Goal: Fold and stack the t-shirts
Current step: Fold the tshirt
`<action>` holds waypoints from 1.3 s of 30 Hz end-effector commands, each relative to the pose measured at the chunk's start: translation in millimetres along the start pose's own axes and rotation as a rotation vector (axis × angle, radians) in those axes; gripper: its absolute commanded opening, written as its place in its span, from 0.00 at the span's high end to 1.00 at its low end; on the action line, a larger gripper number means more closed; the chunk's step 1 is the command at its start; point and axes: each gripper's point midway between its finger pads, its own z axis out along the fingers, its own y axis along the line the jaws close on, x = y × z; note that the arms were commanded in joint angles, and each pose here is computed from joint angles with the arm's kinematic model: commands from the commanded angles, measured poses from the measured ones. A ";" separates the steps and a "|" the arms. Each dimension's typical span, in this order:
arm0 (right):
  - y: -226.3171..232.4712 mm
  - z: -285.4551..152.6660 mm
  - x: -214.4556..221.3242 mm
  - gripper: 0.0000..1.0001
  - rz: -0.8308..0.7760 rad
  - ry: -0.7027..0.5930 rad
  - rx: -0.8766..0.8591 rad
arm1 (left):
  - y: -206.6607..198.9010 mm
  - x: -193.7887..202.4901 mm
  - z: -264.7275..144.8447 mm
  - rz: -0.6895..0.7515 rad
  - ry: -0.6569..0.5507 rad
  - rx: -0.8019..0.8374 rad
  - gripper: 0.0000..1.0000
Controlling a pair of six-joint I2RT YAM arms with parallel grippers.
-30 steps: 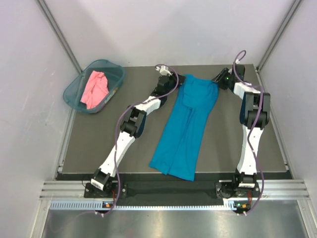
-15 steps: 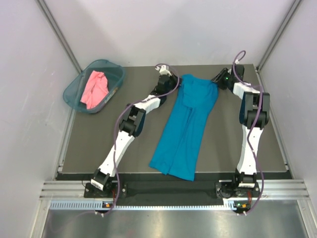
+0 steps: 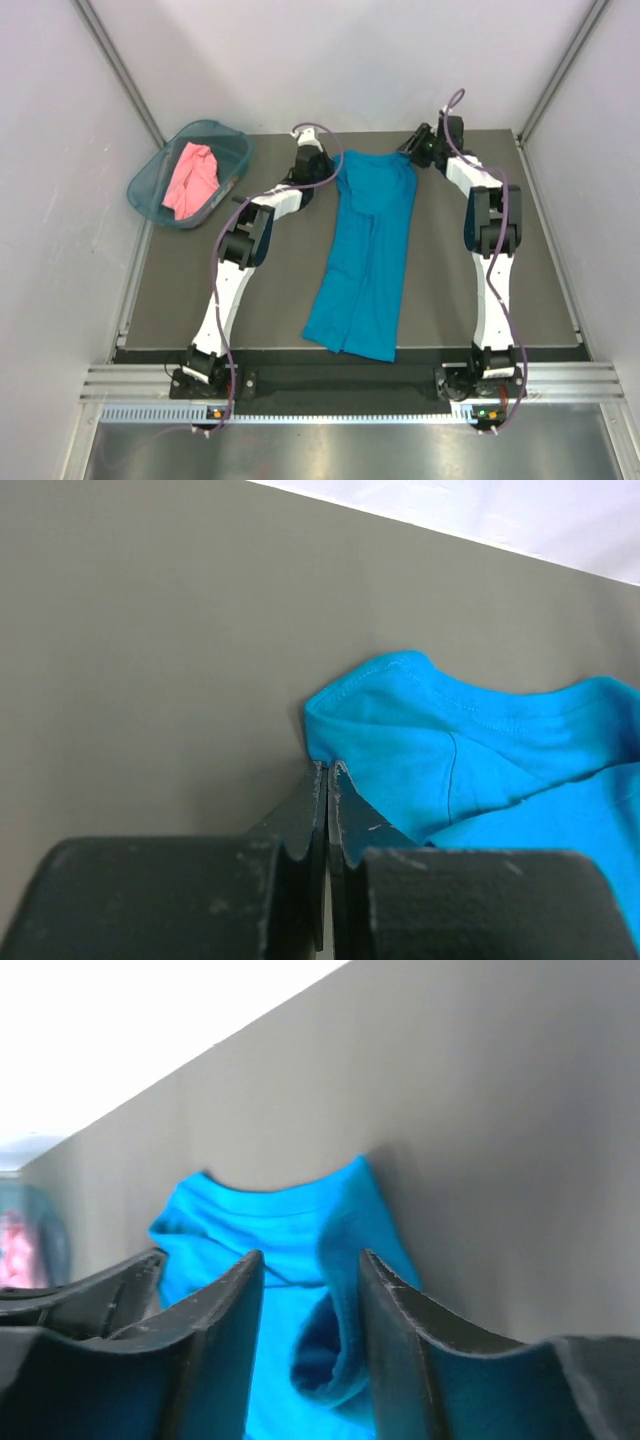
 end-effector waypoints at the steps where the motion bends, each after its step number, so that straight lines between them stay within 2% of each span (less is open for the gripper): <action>1: 26.0 1.5 -11.2 0.54 -0.011 -0.011 -0.051 | -0.2 -71.3 -19.8 0.055 -0.121 -0.036 1.00; 6: 14.1 -14.8 -27.7 0.38 -0.010 -0.017 0.008 | 8.0 -90.1 -23.3 0.081 -0.123 -0.039 1.00; 8: -0.2 -32.2 -42.4 0.36 -0.008 -0.022 0.058 | 7.9 -88.0 -20.6 0.091 -0.094 -0.034 1.00; 9: -4.0 -37.6 -46.1 0.36 -0.030 -0.023 0.073 | 1.8 -95.2 -15.2 0.093 -0.099 -0.014 0.97; 10: -21.6 -53.3 -60.4 0.35 -0.016 -0.030 0.116 | -6.5 -90.4 -12.0 0.093 -0.065 0.035 0.87; 12: -33.1 -66.8 -66.2 0.35 -0.021 -0.023 0.149 | -17.5 -91.2 -5.1 0.092 -0.037 0.080 0.78; 14: -42.4 -85.3 -69.6 0.35 -0.020 -0.012 0.177 | -25.2 -92.9 -5.7 0.073 -0.023 0.107 0.63; 17: -45.7 -104.8 -61.4 0.35 -0.077 0.027 0.205 | -32.4 -98.7 -16.4 0.063 -0.012 0.114 0.54; 21: -44.3 -125.5 -49.0 0.35 -0.113 0.058 0.220 | -48.5 -95.3 -33.6 0.061 0.044 0.179 0.54; 26: -44.4 -137.7 -22.4 0.35 -0.074 0.102 0.198 | -52.2 -64.2 -49.0 0.054 0.210 0.231 0.55; 29: -43.9 -145.0 -12.9 0.35 -0.075 0.119 0.191 | -48.8 -47.0 -50.8 0.039 0.272 0.231 0.55; 39: -50.3 -157.6 14.4 0.35 -0.063 0.162 0.193 | -30.3 -22.8 -43.7 0.003 0.321 0.167 0.57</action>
